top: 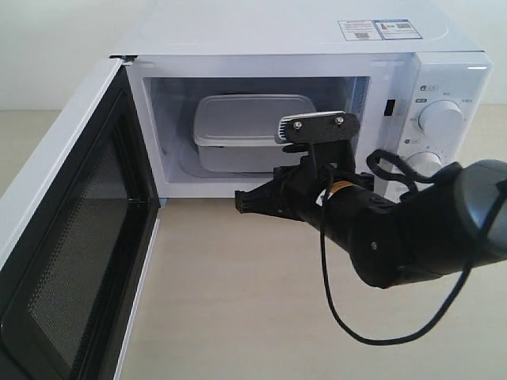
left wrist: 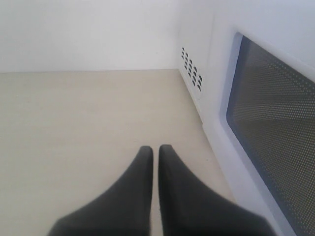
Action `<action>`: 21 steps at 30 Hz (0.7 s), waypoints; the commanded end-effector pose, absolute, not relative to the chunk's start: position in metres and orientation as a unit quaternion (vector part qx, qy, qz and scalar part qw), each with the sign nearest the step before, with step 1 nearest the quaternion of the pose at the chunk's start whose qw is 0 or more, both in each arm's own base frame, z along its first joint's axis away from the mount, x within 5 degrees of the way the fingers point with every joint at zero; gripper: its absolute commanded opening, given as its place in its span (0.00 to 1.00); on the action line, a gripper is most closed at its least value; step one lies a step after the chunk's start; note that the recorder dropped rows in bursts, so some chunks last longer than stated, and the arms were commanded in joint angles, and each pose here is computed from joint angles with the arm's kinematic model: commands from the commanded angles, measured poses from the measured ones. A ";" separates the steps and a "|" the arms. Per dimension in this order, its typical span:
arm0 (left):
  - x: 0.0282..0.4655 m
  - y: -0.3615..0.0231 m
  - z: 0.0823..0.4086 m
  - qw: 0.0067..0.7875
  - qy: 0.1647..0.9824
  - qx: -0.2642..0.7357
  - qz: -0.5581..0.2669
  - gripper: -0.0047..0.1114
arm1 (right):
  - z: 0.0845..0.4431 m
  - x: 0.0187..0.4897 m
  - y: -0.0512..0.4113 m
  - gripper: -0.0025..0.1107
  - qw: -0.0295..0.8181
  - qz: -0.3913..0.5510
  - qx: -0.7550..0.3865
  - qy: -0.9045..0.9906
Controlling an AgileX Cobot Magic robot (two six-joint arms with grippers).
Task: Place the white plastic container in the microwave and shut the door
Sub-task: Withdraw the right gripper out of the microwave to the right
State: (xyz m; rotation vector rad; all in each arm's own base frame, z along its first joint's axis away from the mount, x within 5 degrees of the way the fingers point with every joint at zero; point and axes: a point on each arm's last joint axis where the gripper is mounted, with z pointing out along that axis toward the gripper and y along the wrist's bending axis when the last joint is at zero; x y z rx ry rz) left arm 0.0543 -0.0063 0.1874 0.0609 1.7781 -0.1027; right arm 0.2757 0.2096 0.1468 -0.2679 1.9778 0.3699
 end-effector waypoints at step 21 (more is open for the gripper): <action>0.054 -0.007 0.187 0.629 0.776 0.022 -0.051 0.08 | 0.129 0.353 0.239 0.02 0.573 0.114 -0.090 0.806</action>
